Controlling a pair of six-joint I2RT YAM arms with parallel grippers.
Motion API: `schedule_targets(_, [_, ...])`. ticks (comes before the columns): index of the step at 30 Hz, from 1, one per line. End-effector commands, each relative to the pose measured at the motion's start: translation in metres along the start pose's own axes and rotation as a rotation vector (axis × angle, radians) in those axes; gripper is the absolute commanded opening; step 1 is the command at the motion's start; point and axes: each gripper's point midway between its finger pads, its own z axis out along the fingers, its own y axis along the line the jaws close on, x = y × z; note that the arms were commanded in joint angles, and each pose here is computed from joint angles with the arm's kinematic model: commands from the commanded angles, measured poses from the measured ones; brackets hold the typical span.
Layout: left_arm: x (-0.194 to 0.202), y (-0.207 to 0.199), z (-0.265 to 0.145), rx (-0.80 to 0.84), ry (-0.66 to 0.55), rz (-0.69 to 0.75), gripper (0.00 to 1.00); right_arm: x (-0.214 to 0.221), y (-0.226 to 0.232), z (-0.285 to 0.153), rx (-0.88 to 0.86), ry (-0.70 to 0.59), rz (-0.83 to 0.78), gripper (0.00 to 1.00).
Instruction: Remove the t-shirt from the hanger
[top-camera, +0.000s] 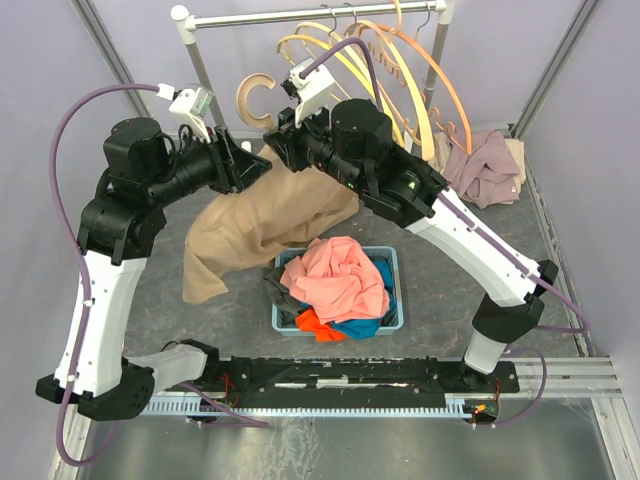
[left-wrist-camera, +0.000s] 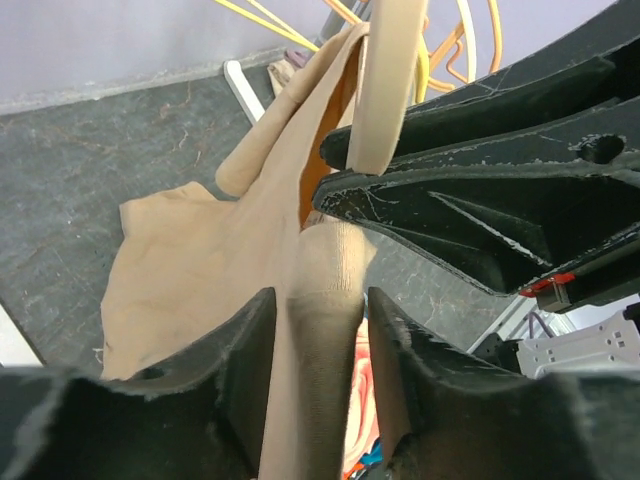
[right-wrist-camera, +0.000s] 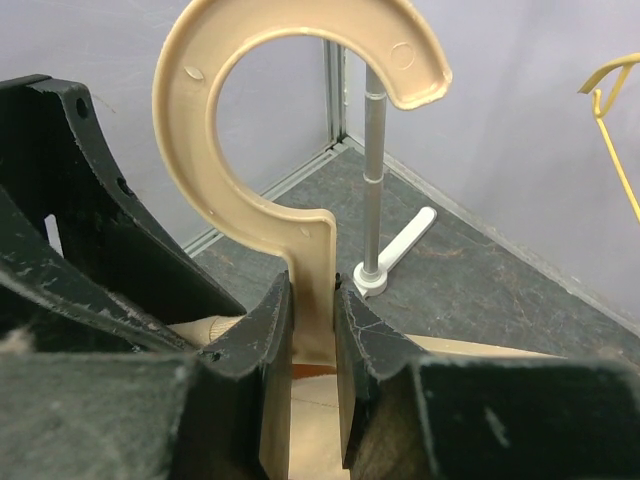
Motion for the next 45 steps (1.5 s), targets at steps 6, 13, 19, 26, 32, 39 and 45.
schedule_targets(6, [-0.004, -0.002, -0.002, 0.011, -0.012, 0.056, 0.18, -0.066, 0.006, -0.025, -0.037, -0.179, 0.043, 0.01])
schedule_targets(13, [-0.013, 0.002, -0.008, -0.036, -0.052, 0.069, 0.03, -0.072, 0.000, -0.034, -0.022, -0.159, 0.055, 0.36])
schedule_targets(19, [-0.015, -0.004, -0.021, -0.025, -0.075, 0.104, 0.03, -0.085, -0.035, -0.070, 0.057, -0.180, 0.129, 0.48])
schedule_targets(26, [-0.023, -0.028, -0.038, 0.072, -0.138, 0.151, 0.03, -0.064, -0.071, -0.105, 0.144, -0.106, 0.138, 0.52])
schedule_targets(32, [-0.027, -0.052, -0.053, 0.172, -0.161, 0.182, 0.03, -0.038, -0.079, -0.119, 0.163, -0.061, 0.171, 0.54])
schedule_targets(39, [-0.028, -0.065, -0.064, 0.215, -0.174, 0.177, 0.03, -0.018, -0.083, -0.120, 0.184, -0.013, 0.221, 0.55])
schedule_targets(45, [-0.027, -0.070, -0.070, 0.237, -0.180, 0.174, 0.03, -0.011, -0.084, -0.113, 0.211, 0.001, 0.290, 0.54])
